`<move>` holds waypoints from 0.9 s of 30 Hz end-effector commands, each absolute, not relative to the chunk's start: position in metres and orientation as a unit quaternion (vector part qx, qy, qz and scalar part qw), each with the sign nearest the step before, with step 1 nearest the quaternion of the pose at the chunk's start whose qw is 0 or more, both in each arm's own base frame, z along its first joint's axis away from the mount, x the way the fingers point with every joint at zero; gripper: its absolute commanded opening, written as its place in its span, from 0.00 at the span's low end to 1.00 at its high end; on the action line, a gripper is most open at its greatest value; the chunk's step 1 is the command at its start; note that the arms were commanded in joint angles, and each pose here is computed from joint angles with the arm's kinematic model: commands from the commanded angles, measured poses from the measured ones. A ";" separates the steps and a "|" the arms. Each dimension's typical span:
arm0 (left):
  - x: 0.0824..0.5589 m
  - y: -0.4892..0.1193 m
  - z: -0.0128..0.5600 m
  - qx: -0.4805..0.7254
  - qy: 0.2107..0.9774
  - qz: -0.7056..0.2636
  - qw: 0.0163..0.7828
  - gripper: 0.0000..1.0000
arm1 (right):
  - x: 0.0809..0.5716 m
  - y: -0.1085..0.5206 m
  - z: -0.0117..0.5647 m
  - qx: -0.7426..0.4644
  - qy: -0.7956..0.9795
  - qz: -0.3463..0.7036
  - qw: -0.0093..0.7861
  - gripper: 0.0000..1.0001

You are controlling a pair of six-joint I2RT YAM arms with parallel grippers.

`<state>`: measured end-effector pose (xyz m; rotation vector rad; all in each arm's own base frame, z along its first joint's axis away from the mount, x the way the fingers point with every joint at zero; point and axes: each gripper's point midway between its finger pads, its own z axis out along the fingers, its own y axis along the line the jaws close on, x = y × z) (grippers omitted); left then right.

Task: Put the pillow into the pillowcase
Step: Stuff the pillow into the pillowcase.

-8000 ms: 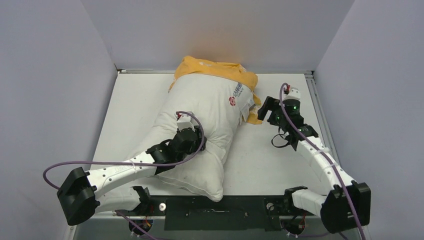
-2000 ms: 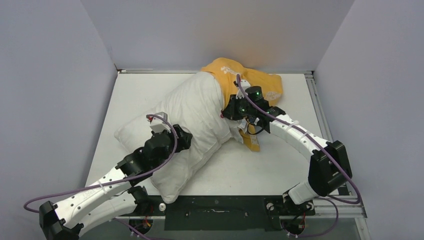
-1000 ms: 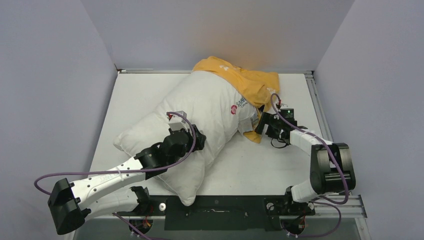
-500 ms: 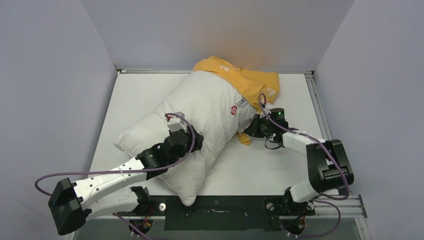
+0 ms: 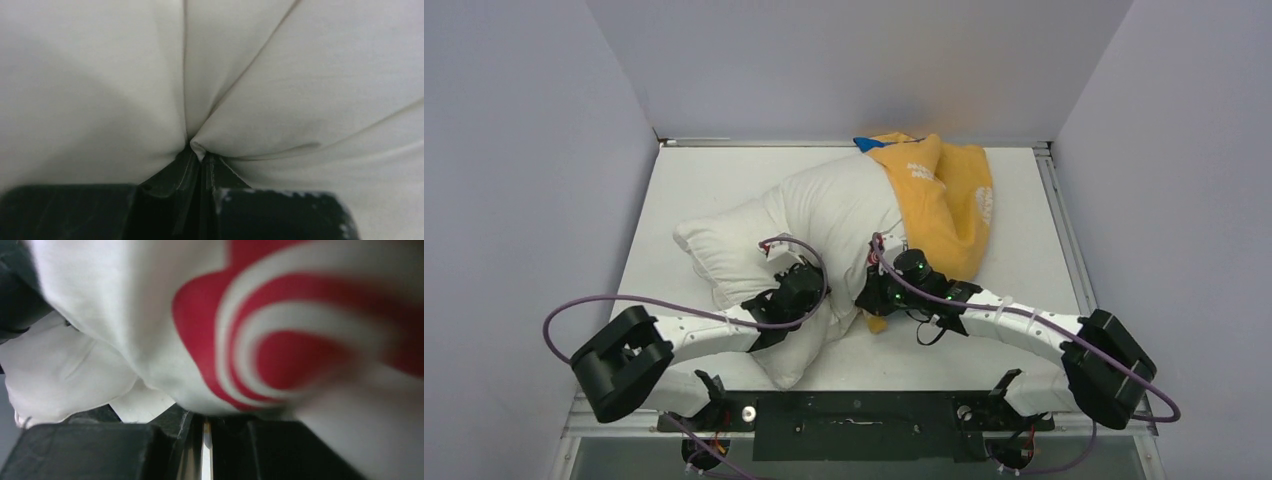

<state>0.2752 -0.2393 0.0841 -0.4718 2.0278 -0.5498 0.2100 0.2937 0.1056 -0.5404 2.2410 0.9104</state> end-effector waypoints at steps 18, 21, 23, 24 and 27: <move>0.217 -0.233 -0.005 -0.206 0.889 -0.220 0.346 0.00 | 0.183 0.333 0.254 -0.230 0.771 0.380 0.457 0.60; 0.219 -0.230 0.001 -0.200 0.890 -0.209 0.353 0.00 | 0.203 0.291 0.282 -0.187 0.779 0.302 0.516 0.78; 0.220 -0.229 0.004 -0.196 0.891 -0.203 0.356 0.00 | 0.215 0.265 0.292 -0.162 0.788 0.242 0.542 0.84; 0.220 -0.229 0.005 -0.195 0.891 -0.201 0.357 0.00 | 0.223 0.249 0.293 -0.144 0.796 0.203 0.551 0.87; 0.222 -0.230 0.009 -0.189 0.892 -0.200 0.359 0.00 | 0.243 0.203 0.287 -0.102 0.818 0.082 0.560 0.93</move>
